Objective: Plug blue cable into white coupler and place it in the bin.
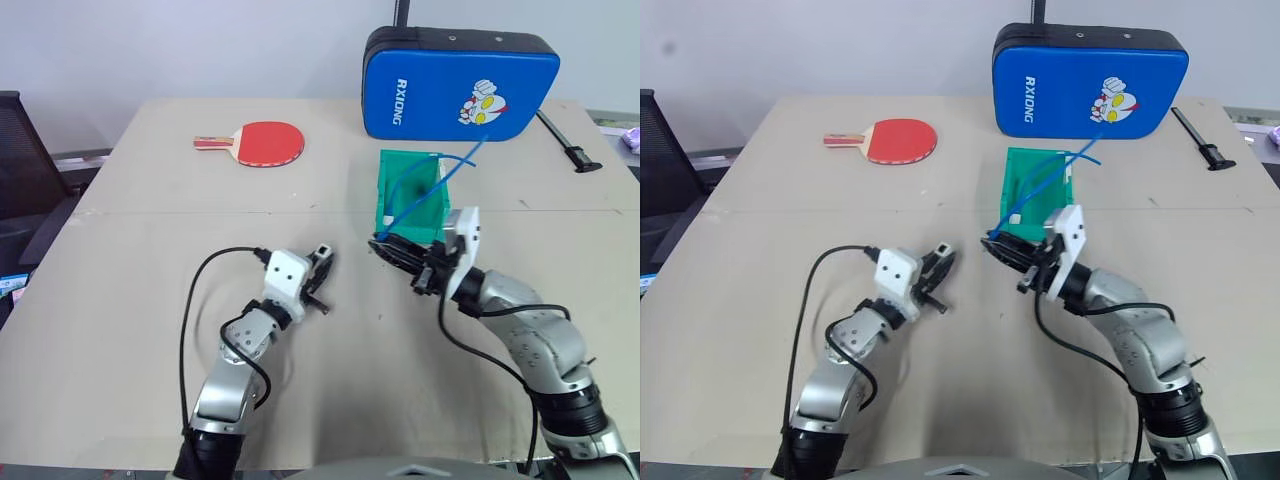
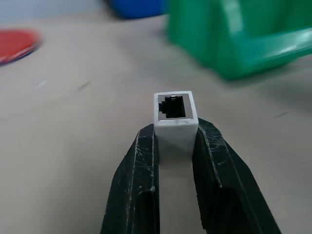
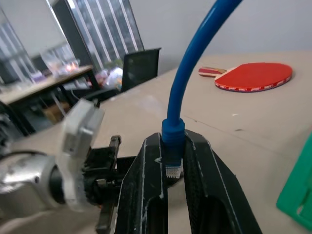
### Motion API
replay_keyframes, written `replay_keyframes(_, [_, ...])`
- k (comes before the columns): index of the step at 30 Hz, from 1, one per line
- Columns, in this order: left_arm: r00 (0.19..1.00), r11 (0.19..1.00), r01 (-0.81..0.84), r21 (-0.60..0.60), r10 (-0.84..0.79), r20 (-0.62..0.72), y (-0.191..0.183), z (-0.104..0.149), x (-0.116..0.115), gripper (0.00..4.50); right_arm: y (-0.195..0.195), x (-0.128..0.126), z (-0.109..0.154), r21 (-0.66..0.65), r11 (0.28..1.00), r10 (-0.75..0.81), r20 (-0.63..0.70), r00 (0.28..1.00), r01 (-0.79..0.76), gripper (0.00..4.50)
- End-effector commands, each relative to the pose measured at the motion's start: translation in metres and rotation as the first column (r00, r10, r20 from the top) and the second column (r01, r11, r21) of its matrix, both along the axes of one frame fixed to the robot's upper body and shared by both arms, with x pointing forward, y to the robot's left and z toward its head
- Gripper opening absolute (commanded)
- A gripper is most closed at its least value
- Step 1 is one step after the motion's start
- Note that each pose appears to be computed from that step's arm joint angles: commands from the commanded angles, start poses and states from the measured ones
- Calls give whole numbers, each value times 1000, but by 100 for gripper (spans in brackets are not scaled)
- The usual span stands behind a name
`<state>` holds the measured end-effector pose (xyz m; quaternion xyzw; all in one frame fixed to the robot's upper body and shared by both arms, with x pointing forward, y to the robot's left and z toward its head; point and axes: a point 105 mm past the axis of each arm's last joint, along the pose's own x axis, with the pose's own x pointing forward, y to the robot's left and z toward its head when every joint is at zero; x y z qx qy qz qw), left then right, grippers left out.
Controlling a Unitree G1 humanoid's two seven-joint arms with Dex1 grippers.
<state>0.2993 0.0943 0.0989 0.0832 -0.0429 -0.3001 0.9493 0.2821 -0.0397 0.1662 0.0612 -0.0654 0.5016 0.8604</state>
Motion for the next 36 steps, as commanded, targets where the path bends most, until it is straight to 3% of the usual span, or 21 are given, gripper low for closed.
replay_keyframes(1, [992, 995, 96, 0, -95, 84, -23, 17, -2, 35, 9, 4, 17, -10, 998, -61, 182, 981, 64, 0])
replay_keyframes(8, [986, 996, 83, 31, -87, 145, -35, 22, -2, 35, 19, 1, 14, -45, 996, -56, 300, 952, 73, 0])
replay_keyframes(20, [983, 997, 70, 8, -71, 168, -35, 31, -5, 35, 14, 12, -21, -134, 984, -81, 235, 969, 115, 0])
replay_keyframes(28, [988, 997, 71, -3, -70, 140, -29, 26, -10, 35, 12, 12, 4, 21, 993, -122, 253, 960, 120, 0])
replay_keyframes(36, [990, 998, 67, -14, -64, 128, -29, 25, -9, 35, 5, 11, 8, 52, 991, -136, 268, 954, 127, 0])
